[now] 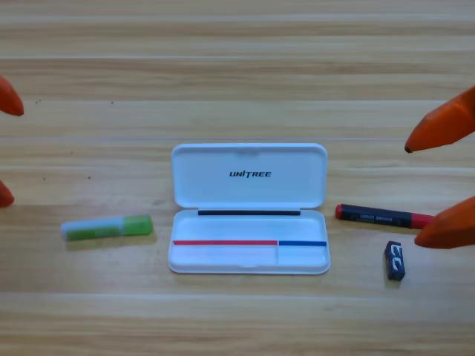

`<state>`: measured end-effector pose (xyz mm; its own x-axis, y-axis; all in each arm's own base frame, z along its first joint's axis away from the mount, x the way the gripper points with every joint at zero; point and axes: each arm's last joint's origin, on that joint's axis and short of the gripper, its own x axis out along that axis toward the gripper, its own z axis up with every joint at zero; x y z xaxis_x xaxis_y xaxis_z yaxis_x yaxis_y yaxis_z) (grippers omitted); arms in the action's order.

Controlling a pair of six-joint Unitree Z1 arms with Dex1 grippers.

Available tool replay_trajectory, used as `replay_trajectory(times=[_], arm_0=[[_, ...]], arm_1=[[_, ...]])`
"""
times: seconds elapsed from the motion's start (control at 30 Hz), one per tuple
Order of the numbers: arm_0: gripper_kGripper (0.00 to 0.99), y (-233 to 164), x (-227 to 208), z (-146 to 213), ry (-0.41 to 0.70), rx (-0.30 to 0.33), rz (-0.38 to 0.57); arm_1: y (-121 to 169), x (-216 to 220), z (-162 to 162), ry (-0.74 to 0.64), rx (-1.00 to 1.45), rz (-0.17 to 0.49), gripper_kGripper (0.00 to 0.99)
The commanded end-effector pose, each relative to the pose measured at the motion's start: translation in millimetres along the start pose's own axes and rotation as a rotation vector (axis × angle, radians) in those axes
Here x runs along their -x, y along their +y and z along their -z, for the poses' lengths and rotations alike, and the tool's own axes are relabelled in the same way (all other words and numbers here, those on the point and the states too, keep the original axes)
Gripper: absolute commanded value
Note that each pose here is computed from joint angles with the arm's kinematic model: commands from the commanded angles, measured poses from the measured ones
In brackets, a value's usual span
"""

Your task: Clean up eraser and pencils

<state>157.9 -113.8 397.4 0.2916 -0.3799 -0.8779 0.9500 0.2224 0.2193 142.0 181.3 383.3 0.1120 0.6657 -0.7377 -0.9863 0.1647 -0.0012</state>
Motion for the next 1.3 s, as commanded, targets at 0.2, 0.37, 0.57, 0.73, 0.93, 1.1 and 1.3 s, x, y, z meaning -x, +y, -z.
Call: replay_trajectory(times=[0.2,0.37,0.57,0.73,0.93,1.1,1.3], arm_0=[[0.98,-8,-13,8,0.068,-0.003,0.03],[0.98,-2,-16,8,0.12,-0.007,-0.009],[0.979,37,-51,-9,0.255,-0.068,-0.015],[0.979,80,-79,-14,0.319,-0.073,-0.009],[0.979,101,-128,-14,0.376,-0.136,0.099],[0.979,98,-158,-7,0.382,-0.15,0.2],[0.979,85,-180,7,0.367,-0.143,0.262]], arm_1=[[1,-17,3,0.049,-0.015,-0.01,0.983],[4,-15,7,0.051,-0.04,-0.009,0.983],[-4,-17,9,0.107,-0.139,0.123,0.985],[-25,-27,6,0.206,-0.366,0.311,0.983],[-55,-73,11,0.345,-0.571,0.472,0.982],[-68,-125,25,0.474,-0.676,0.417,0.983],[-78,-162,37,0.54,-0.894,0.459,0.989]])
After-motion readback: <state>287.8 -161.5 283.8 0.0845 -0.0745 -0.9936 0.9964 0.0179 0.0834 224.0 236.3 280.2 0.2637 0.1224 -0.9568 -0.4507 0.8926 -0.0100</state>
